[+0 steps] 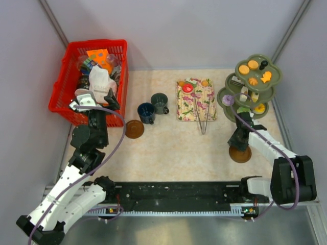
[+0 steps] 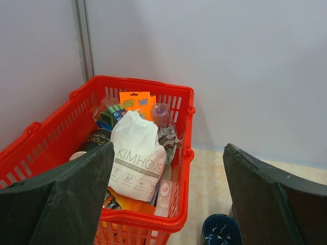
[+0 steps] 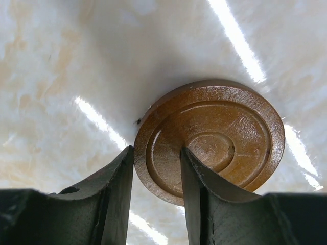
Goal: Serve the afternoon tea
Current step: Move the coaster to the center of the board.
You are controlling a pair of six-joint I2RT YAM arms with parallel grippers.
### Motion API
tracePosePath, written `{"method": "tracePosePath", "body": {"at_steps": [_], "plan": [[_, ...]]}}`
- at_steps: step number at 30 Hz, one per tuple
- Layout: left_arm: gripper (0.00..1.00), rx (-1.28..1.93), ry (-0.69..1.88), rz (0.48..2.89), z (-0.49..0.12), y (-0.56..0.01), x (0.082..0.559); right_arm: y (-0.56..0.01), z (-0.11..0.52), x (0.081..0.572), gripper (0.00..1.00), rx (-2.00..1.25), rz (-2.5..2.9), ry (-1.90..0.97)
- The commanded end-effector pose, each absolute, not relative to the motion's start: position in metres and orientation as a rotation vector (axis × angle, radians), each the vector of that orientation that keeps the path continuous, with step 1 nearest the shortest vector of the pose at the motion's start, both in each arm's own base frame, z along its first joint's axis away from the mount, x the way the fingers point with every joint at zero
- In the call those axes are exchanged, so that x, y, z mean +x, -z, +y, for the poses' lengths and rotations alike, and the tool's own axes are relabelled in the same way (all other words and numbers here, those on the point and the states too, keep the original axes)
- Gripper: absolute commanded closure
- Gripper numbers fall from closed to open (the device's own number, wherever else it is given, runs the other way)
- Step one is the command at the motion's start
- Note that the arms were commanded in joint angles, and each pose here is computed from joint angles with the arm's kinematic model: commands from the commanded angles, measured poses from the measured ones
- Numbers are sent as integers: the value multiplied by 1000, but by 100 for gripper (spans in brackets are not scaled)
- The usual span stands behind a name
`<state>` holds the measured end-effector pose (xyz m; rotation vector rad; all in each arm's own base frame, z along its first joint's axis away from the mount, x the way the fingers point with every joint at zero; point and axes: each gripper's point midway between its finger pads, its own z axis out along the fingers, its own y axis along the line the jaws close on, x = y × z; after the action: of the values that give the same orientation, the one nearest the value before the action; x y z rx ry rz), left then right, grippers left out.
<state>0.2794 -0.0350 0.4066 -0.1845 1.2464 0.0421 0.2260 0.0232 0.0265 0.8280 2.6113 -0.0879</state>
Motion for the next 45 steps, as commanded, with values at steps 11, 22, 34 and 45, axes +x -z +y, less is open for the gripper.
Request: {"method": "tracePosePath", "body": {"at_steps": [11,22,34,45], "plan": [[8,-200,-36,1191,-31,-418,274,-34,-76,286,62,1289,2264,-44],[8,-187,-39,1198,-34,-414,277,-46,-115,315,62,1352,2159,24],[8,-183,-36,1199,-35,-414,277,-71,-114,312,53,1270,2146,24],[8,-186,-24,1195,-36,-415,276,-75,-79,261,40,1322,2147,-88]]}}
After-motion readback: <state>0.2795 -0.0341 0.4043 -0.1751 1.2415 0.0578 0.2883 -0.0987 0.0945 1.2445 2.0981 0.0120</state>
